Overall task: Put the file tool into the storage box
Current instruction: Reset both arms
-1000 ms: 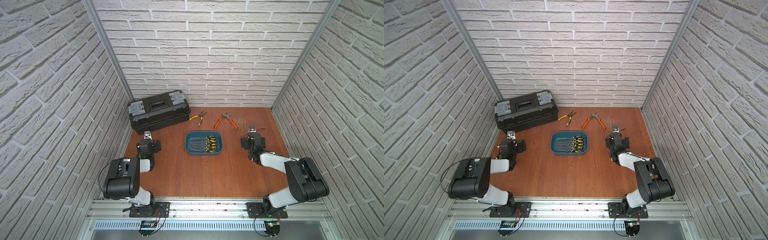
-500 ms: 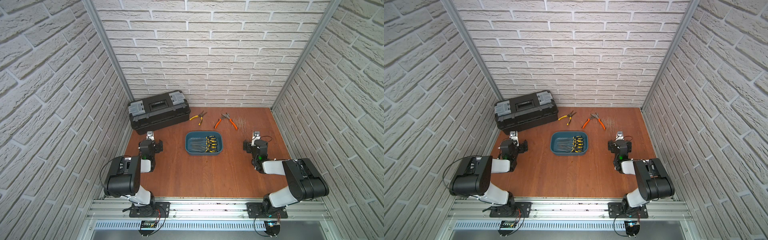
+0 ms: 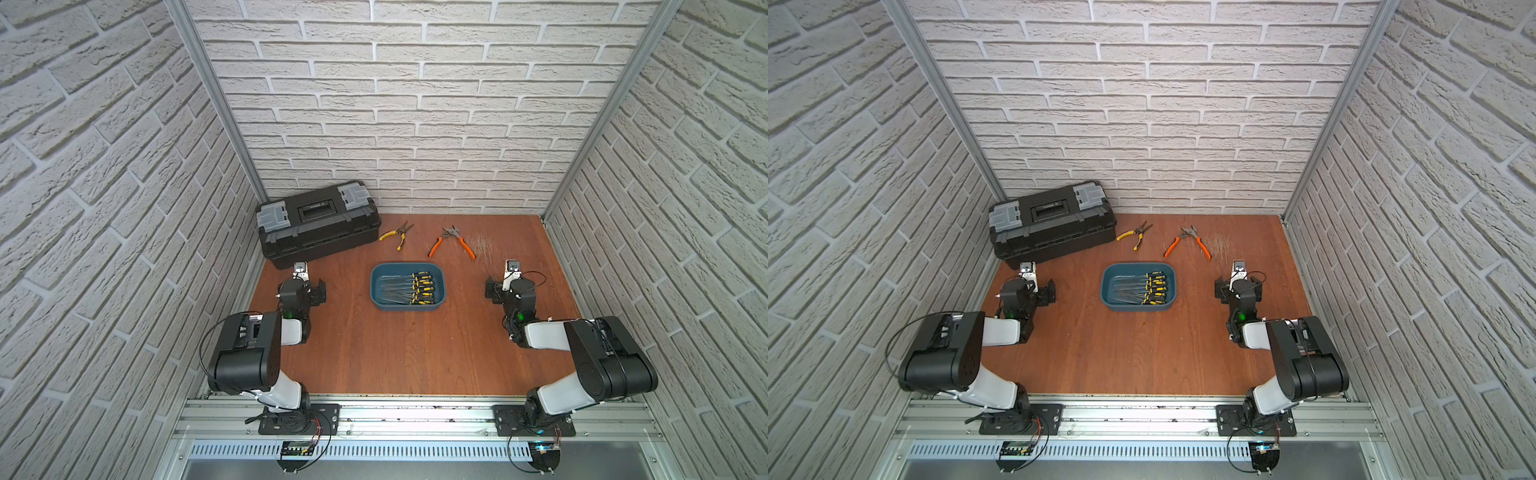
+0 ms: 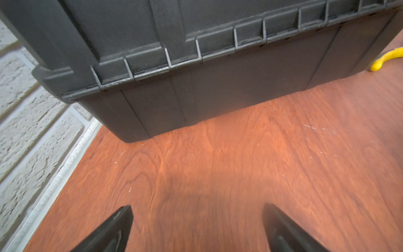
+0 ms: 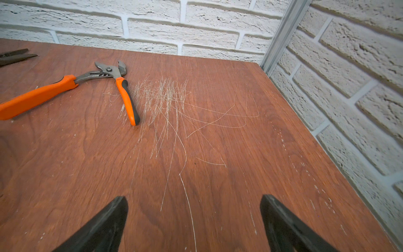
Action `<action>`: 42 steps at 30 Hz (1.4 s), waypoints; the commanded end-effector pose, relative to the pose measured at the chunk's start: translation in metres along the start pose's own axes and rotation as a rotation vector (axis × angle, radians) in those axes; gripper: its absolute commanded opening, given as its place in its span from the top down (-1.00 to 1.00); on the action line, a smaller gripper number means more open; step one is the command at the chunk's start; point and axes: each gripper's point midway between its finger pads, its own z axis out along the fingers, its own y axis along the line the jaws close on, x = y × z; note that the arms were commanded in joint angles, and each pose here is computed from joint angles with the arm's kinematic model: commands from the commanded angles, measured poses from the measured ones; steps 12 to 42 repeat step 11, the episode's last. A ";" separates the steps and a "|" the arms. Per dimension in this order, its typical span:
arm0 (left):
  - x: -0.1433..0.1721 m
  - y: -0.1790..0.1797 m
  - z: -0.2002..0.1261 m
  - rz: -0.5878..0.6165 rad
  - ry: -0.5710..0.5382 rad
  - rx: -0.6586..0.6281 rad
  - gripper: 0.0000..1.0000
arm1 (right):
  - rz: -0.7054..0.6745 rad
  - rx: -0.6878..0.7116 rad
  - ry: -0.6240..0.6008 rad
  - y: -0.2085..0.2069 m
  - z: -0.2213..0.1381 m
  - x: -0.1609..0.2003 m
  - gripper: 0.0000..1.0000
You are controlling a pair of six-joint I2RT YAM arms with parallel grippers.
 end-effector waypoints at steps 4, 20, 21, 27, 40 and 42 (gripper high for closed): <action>-0.019 0.002 0.001 0.001 -0.065 -0.002 -0.96 | 0.010 -0.003 -0.048 -0.001 0.001 -0.013 -0.98; -0.020 0.002 0.001 0.000 -0.066 -0.002 -0.97 | 0.011 -0.005 -0.050 -0.001 -0.001 -0.014 -0.98; -0.020 0.002 0.001 0.000 -0.066 -0.002 -0.97 | 0.011 -0.005 -0.050 -0.001 -0.001 -0.014 -0.98; -0.020 0.002 0.001 0.000 -0.066 -0.002 -0.97 | 0.011 -0.005 -0.050 -0.001 -0.001 -0.014 -0.98; -0.020 0.002 0.001 0.000 -0.066 -0.002 -0.97 | 0.011 -0.005 -0.050 -0.001 -0.001 -0.014 -0.98; -0.020 0.002 0.001 0.000 -0.066 -0.002 -0.97 | 0.011 -0.005 -0.050 -0.001 -0.001 -0.014 -0.98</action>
